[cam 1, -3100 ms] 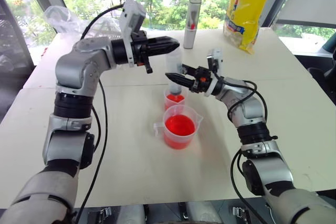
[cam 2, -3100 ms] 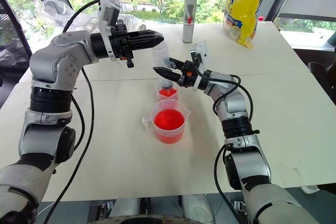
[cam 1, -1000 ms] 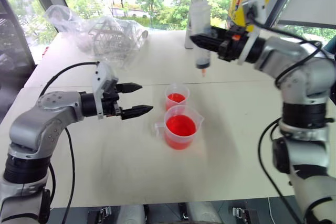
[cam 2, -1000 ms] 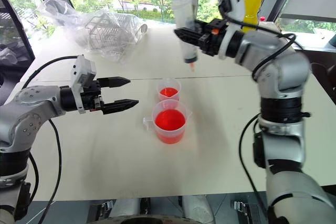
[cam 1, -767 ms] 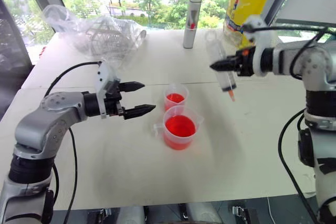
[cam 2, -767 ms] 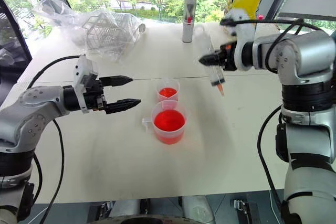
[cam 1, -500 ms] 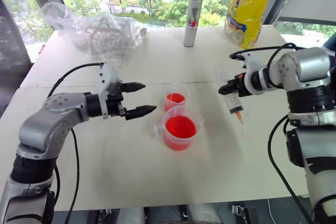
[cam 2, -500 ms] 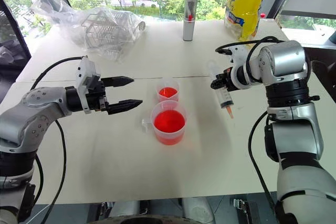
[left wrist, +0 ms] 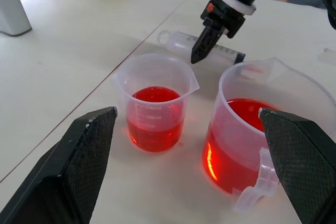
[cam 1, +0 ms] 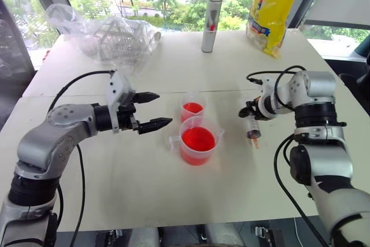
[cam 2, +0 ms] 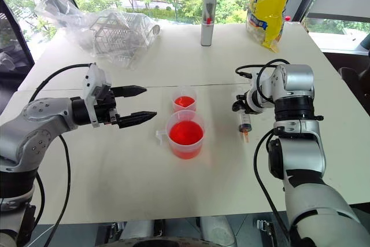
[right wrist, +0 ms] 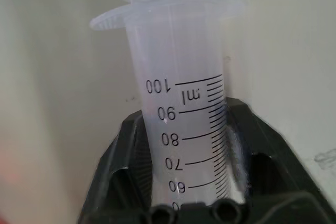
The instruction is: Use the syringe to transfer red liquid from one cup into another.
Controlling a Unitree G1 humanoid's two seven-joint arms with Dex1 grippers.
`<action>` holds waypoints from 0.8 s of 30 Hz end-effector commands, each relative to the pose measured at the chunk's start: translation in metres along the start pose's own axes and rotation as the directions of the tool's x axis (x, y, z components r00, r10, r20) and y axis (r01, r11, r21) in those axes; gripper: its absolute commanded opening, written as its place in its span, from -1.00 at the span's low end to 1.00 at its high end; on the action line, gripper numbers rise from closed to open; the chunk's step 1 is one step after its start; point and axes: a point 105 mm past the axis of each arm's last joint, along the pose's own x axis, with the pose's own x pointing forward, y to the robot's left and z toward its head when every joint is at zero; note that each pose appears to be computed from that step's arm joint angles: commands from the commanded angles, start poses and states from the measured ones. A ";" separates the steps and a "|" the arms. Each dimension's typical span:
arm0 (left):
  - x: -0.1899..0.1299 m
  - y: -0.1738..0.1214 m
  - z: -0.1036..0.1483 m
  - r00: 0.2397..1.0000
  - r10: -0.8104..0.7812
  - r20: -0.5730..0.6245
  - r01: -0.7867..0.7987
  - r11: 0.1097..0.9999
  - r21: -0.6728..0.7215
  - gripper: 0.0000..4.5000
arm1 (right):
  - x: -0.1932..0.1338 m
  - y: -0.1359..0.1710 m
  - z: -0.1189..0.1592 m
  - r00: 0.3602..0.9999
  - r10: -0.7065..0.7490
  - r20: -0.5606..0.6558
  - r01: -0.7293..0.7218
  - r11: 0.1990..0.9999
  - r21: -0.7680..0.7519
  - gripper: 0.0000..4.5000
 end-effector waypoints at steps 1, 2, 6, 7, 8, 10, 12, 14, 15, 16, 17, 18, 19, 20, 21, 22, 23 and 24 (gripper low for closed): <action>-0.004 -0.002 0.015 1.000 -0.001 0.027 -0.001 0.999 0.051 1.00 | -0.004 0.003 0.004 1.000 -0.004 0.025 0.004 1.000 -0.017 0.86; -0.004 -0.002 0.015 1.000 -0.005 0.026 0.004 0.999 0.049 1.00 | -0.005 0.003 0.004 0.999 -0.002 0.032 0.003 1.000 -0.028 0.94; -0.006 -0.004 0.016 1.000 -0.021 0.022 0.020 0.999 0.044 1.00 | -0.023 0.004 0.013 0.996 0.026 0.091 -0.016 0.994 -0.104 0.94; -0.006 -0.005 0.016 0.999 -0.026 0.024 0.025 0.999 0.042 1.00 | -0.028 0.005 0.014 0.994 0.043 0.104 -0.029 0.991 -0.131 0.94; -0.007 -0.006 0.017 0.999 -0.032 0.026 0.031 0.999 0.038 1.00 | -0.033 0.006 0.014 0.992 0.058 0.115 -0.039 0.986 -0.162 0.94; -0.008 -0.008 0.019 0.999 -0.042 0.033 0.041 0.998 0.037 1.00 | -0.048 0.007 0.014 0.987 0.073 0.145 -0.034 0.966 -0.258 0.94; -0.010 -0.011 0.021 0.997 -0.061 0.041 0.060 0.998 0.033 1.00 | -0.066 0.012 0.010 0.980 0.122 0.158 -0.057 0.930 -0.362 0.94; -0.012 -0.012 0.023 0.997 -0.068 0.044 0.067 0.997 0.029 1.00 | -0.085 0.022 0.003 0.968 0.202 0.148 -0.113 0.878 -0.465 0.94; -0.012 -0.012 0.023 0.997 -0.068 0.042 0.067 0.997 0.031 1.00 | -0.097 0.027 0.001 0.958 0.241 0.156 -0.127 0.843 -0.522 0.94; -0.013 -0.012 0.023 0.997 -0.066 0.041 0.065 0.997 0.032 1.00 | -0.109 0.033 0.001 0.939 0.295 0.177 -0.139 0.797 -0.587 0.94; -0.013 -0.012 0.023 0.997 -0.066 0.040 0.064 0.997 0.032 1.00 | -0.117 0.037 0.000 0.925 0.330 0.187 -0.144 0.761 -0.633 0.94; -0.014 -0.012 0.023 0.997 -0.064 0.039 0.063 0.997 0.032 1.00 | -0.129 0.044 -0.001 0.893 0.399 0.206 -0.151 0.699 -0.698 0.94; -0.015 -0.012 0.022 0.998 -0.061 0.036 0.060 0.998 0.034 1.00 | -0.140 0.049 0.000 0.856 0.460 0.234 -0.128 0.628 -0.767 0.94; -0.015 -0.012 0.022 0.998 -0.059 0.034 0.057 0.998 0.035 1.00 | -0.147 0.048 -0.003 0.838 0.489 0.241 -0.080 0.547 -0.834 0.94; -0.015 -0.012 0.022 0.998 -0.058 0.034 0.057 0.998 0.036 1.00 | -0.151 0.044 -0.009 0.836 0.503 0.218 -0.051 0.467 -0.883 0.94; -0.016 -0.012 0.022 0.998 -0.057 0.034 0.056 0.998 0.036 1.00 | -0.155 0.041 -0.014 0.822 0.533 0.200 -0.042 0.408 -0.912 0.94; -0.016 -0.013 0.022 0.998 -0.057 0.035 0.055 0.998 0.035 1.00 | -0.159 0.037 -0.020 0.810 0.560 0.174 -0.054 0.366 -0.929 0.94; -0.017 -0.014 0.022 0.998 -0.058 0.035 0.056 0.998 0.034 1.00 | -0.161 0.034 -0.025 0.804 0.576 0.145 -0.069 0.333 -0.940 0.94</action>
